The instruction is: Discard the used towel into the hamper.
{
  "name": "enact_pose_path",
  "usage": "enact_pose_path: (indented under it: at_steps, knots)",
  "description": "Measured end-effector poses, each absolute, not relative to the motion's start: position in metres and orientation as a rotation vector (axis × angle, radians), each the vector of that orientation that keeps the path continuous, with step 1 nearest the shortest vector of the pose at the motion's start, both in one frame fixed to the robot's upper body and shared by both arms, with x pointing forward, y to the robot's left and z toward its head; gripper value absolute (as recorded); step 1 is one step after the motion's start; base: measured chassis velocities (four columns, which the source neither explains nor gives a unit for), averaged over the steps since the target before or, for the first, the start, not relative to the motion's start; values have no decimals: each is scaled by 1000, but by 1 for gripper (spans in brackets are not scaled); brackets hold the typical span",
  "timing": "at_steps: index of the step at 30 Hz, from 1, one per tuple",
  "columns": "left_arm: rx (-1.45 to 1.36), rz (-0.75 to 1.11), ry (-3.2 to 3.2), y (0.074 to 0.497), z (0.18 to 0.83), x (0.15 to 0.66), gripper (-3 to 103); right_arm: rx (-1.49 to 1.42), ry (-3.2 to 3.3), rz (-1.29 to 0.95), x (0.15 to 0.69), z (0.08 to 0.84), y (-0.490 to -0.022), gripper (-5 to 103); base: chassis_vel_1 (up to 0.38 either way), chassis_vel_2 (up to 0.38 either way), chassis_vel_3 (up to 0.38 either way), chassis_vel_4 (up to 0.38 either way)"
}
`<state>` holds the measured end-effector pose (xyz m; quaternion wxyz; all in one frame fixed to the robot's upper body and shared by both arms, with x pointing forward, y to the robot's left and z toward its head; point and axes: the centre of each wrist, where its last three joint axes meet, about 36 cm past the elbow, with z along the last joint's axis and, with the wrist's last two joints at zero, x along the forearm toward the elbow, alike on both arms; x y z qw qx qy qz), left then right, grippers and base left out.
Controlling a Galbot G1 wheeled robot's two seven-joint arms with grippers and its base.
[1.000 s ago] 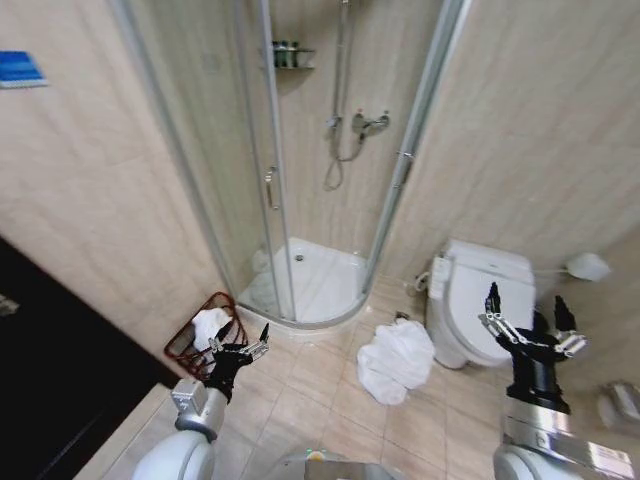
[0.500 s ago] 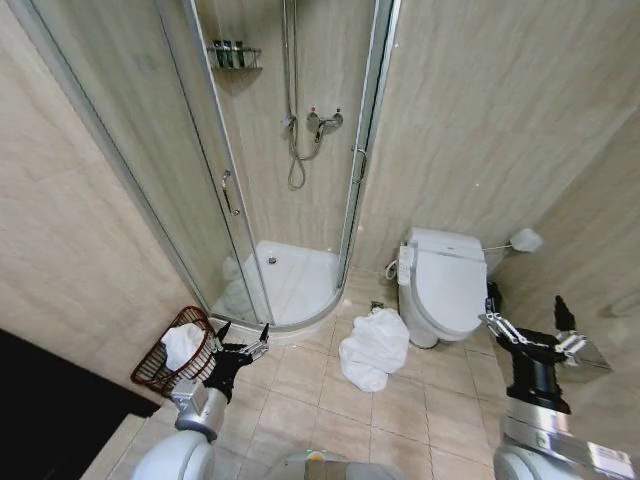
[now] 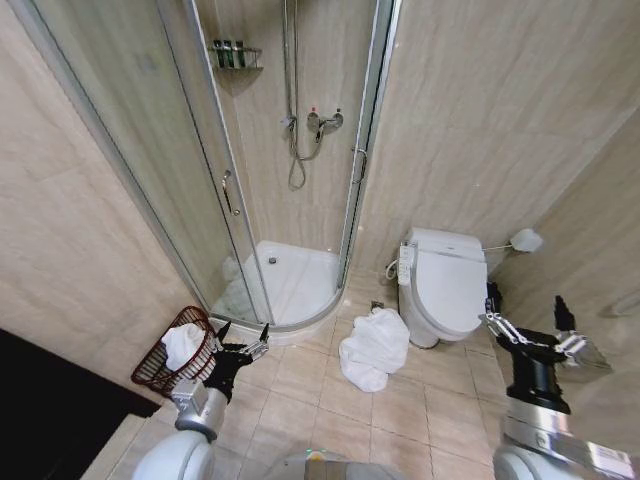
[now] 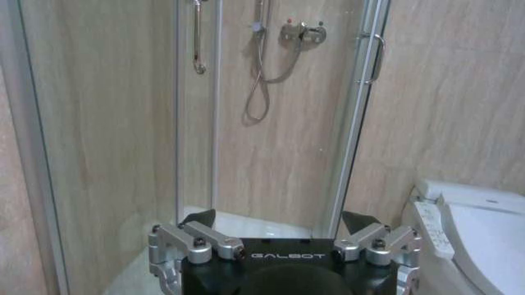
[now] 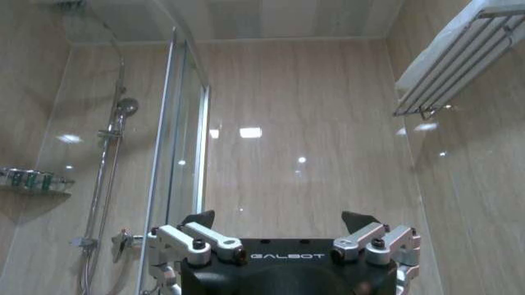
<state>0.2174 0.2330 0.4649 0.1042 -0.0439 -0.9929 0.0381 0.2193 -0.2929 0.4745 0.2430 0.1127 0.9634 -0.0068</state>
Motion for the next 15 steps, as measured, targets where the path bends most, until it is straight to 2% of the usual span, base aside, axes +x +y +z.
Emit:
enact_pose_path:
  at_steps: [15]
  knots:
    - [-129, 112, -2928, 233, 465, 217, 100, 308, 2633, -19, 219, 474, -293, 100, 0, 0, 0, 0]
